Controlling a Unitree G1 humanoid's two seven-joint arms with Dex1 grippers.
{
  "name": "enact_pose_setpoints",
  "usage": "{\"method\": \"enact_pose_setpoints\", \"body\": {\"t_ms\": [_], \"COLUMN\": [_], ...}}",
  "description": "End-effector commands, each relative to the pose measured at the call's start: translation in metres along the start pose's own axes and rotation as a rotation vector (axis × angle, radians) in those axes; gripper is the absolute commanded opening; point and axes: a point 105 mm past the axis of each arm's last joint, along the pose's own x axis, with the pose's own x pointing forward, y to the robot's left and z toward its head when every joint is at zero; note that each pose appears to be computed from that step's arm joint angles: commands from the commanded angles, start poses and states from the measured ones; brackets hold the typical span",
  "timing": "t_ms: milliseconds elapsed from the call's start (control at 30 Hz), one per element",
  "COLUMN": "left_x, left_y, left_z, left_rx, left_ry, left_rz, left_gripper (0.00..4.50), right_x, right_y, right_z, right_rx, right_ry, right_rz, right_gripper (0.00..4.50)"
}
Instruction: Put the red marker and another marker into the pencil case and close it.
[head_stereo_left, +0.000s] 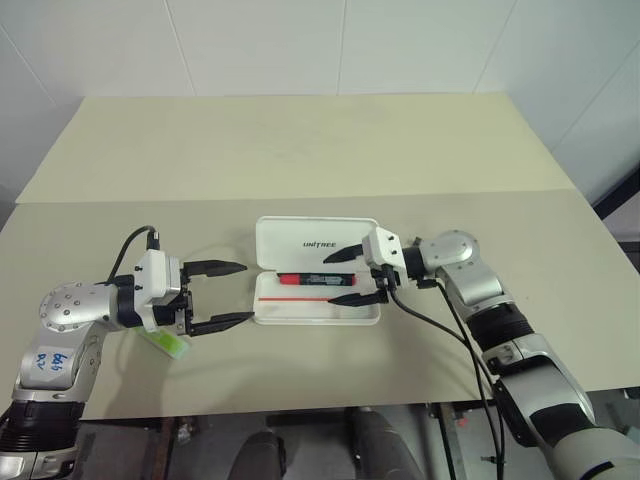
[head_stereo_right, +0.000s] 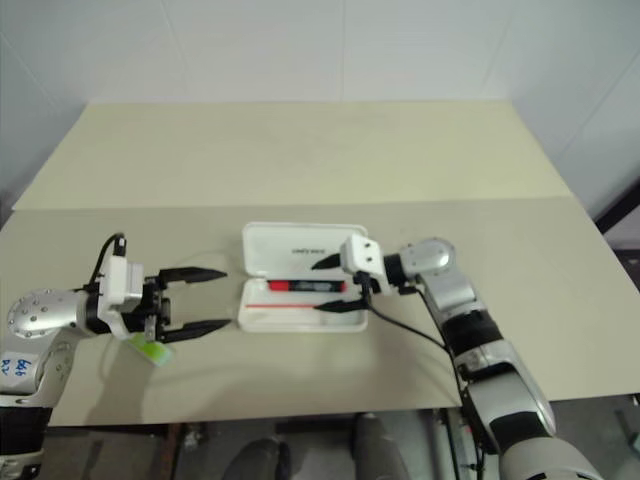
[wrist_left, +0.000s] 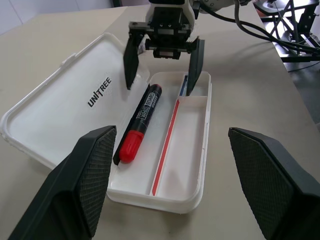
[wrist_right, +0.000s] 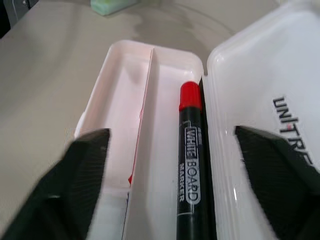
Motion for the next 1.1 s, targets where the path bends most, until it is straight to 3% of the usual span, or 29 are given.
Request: {"method": "enact_pose_setpoints", "body": {"t_ms": [33,233,467,733,900,1100], "left_x": [0.002,0.004,0.002,-0.024,-0.044,-0.058], "left_y": [-0.001,-0.005,-0.01,0.003,-0.012,-0.033], "left_z": [0.007,0.006,0.006,0.001,-0.001,-0.002], "left_rx": [0.032,0.006,-0.076,-0.181,-0.218,-0.34], "left_ry": [-0.021,-0.035,-0.059,-0.029,0.066,0.142], "left_rz": [-0.001,0.032,0.274,0.957,1.355,1.644], "left_gripper": [3.74,3.74,3.74,3.74,3.74,3.74], "right_x": [-0.004,-0.019,-0.05,-0.097,-0.097,-0.087], "right_y": [-0.001,0.013,0.032,0.019,0.014,0.009], "right_z": [0.03,0.065,0.069,0.044,0.046,0.049], "right_rx": [-0.028,0.016,0.072,0.114,0.107,0.098], "right_ry": [-0.105,-0.241,-0.226,-0.103,-0.103,-0.107], "right_rz": [-0.017,-0.003,-0.027,-0.141,-0.101,-0.036], "right_gripper": [4.49,4.49,4.49,4.49,4.49,4.49]}}
